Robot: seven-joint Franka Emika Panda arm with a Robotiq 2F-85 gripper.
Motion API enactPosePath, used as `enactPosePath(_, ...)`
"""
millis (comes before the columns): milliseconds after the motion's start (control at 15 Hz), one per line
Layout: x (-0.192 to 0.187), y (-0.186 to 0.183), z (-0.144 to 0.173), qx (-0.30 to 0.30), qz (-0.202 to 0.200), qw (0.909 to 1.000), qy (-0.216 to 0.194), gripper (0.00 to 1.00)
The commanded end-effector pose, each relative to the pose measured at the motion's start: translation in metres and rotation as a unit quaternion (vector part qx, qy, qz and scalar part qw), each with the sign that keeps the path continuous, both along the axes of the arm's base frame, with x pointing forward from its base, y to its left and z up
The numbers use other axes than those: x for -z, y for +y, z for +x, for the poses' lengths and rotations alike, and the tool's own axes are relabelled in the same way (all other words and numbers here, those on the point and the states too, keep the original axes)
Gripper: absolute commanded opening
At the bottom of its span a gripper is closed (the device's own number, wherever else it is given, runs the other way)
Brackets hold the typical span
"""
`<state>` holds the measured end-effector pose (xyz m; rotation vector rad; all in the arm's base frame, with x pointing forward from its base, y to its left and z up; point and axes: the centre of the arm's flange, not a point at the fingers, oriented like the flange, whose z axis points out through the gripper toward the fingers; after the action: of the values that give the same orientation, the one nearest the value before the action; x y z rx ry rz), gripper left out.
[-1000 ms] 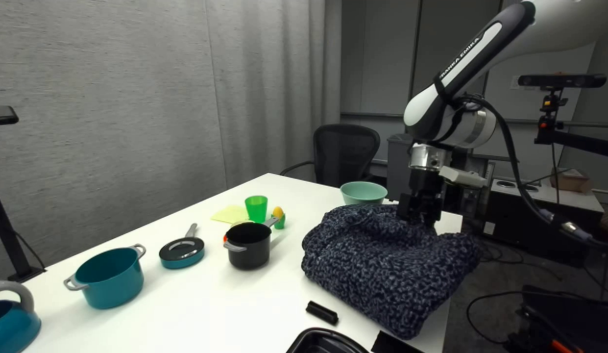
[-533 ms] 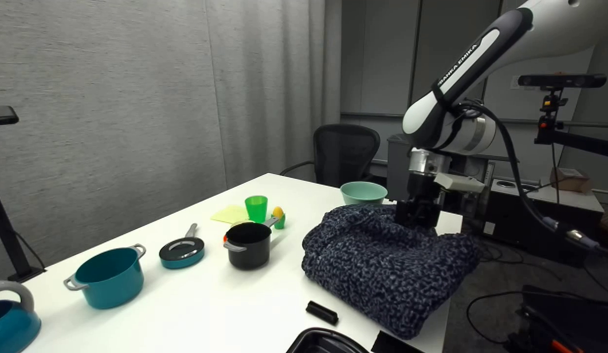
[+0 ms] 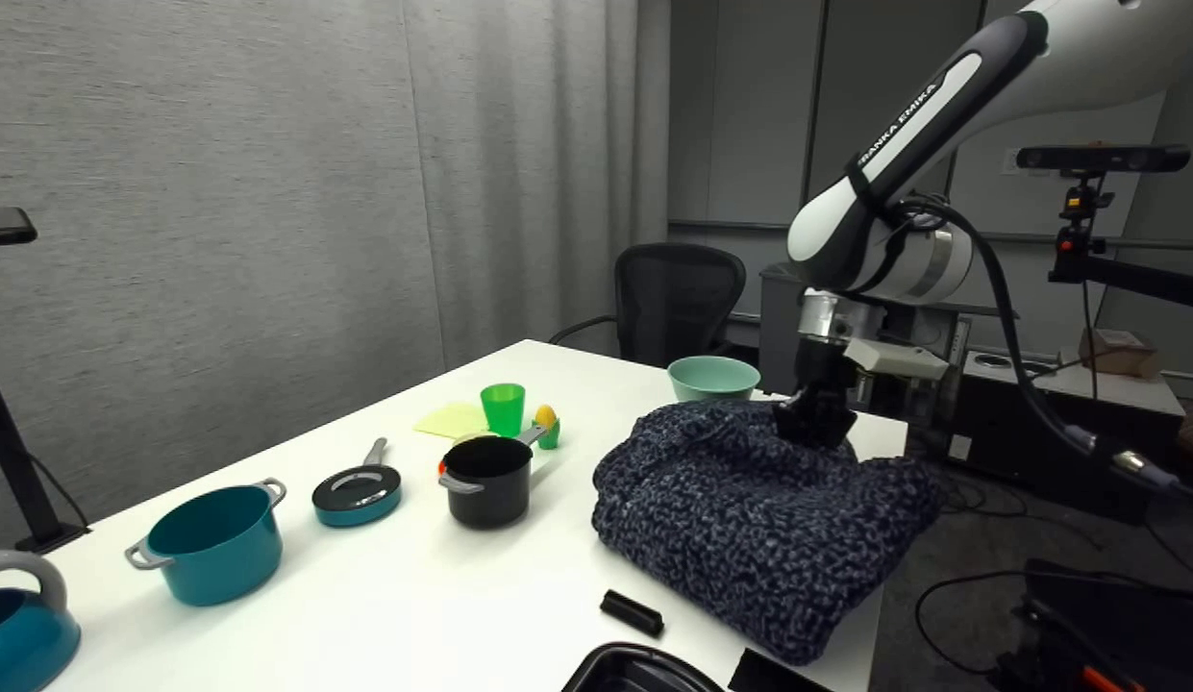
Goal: Move the cloth
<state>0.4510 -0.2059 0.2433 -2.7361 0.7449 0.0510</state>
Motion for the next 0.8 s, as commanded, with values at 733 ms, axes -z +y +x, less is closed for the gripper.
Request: enactPosePath(733, -0.14, -0.037, 0.041, -0.021, -0.129, 0.9894, -0.064, 0.02)
